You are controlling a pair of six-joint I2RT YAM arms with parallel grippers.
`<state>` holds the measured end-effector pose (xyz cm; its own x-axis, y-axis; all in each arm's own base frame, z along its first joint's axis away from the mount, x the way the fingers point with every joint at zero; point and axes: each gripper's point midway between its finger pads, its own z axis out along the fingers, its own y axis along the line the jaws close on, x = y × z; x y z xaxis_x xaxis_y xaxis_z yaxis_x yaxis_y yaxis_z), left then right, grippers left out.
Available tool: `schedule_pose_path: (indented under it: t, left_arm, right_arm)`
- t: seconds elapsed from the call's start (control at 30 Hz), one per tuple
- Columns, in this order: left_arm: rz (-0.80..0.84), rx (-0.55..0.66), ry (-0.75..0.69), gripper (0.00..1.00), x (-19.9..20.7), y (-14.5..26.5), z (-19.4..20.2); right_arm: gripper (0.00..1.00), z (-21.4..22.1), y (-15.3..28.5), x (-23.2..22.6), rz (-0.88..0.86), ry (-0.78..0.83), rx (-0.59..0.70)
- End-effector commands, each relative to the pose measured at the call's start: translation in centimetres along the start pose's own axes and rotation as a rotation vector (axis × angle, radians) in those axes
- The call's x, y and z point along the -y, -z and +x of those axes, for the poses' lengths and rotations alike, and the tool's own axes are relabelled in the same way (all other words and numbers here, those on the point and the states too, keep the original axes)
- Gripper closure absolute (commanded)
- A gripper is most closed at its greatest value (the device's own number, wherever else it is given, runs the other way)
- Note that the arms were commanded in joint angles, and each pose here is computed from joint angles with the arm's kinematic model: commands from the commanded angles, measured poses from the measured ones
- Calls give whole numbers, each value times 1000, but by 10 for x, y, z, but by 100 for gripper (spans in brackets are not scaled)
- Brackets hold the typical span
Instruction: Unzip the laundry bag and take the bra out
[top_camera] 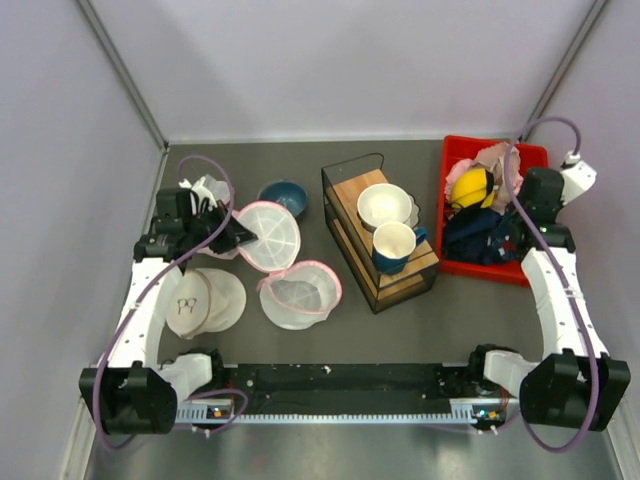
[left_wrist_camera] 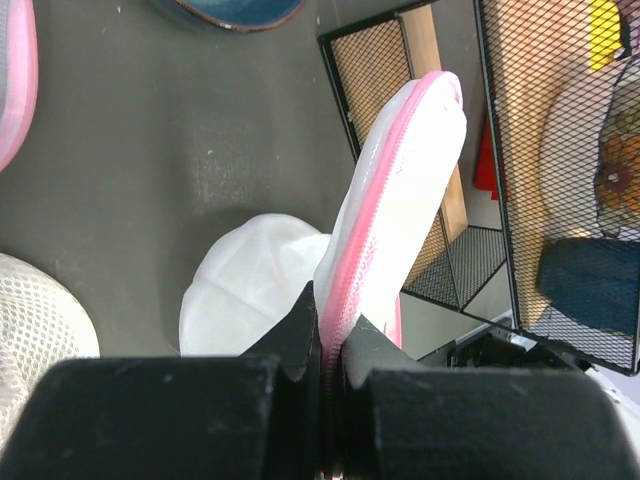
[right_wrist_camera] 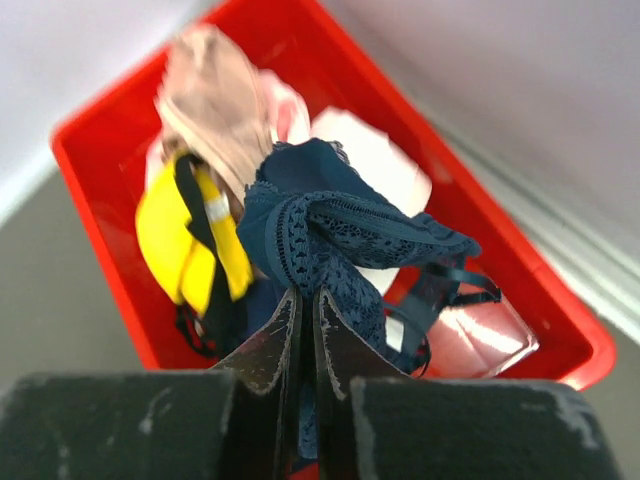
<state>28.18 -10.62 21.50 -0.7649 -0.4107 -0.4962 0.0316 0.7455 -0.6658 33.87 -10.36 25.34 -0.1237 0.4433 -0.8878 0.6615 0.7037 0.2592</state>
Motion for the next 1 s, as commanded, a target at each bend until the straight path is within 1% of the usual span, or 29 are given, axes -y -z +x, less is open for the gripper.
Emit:
schedule_pose_path:
  t: [0.0, 0.07, 0.17, 0.73, 0.77, 0.8, 0.83, 0.87, 0.9, 0.93, 0.97]
  left_arm:
    - [31, -11, -7, 100, 0, -5, 4]
    - [32, -9, -10, 100, 1, -4, 4]
    - [28, -7, -10, 100, -1, -4, 4]
    - [-14, 33, -49, 100, -3, 4, -2]
    - [-24, 46, -53, 100, -3, 6, -5]
    - [-30, 51, -55, 100, -4, 6, -6]
    - [-35, 57, -62, 100, -4, 7, -7]
    - [-36, 63, -69, 100, -3, 8, -9]
    - [-47, 68, -69, 100, -4, 9, -10]
    - [-57, 66, -69, 100, -5, 10, -10]
    - [-59, 76, -74, 100, -3, 12, -14]
  right_arm:
    - [100, 28, -12, -6, -38, -53, -55]
    - [100, 40, -17, -5, -39, -48, -79]
    - [100, 45, -23, -6, -36, -37, -91]
    - [100, 45, -34, 6, 5, -15, -95]
    - [94, 49, -36, 3, -14, -12, -117]
    - [81, 47, -38, 1, -25, -11, -130]
    - [55, 48, -40, 1, -28, -7, -146]
    - [43, 49, -41, -1, -33, 9, -165]
    - [33, 39, -39, -7, -48, 9, -157]
    - [16, 37, -37, -7, -50, 20, -164]
    - [6, 32, -35, -6, -46, 40, -158]
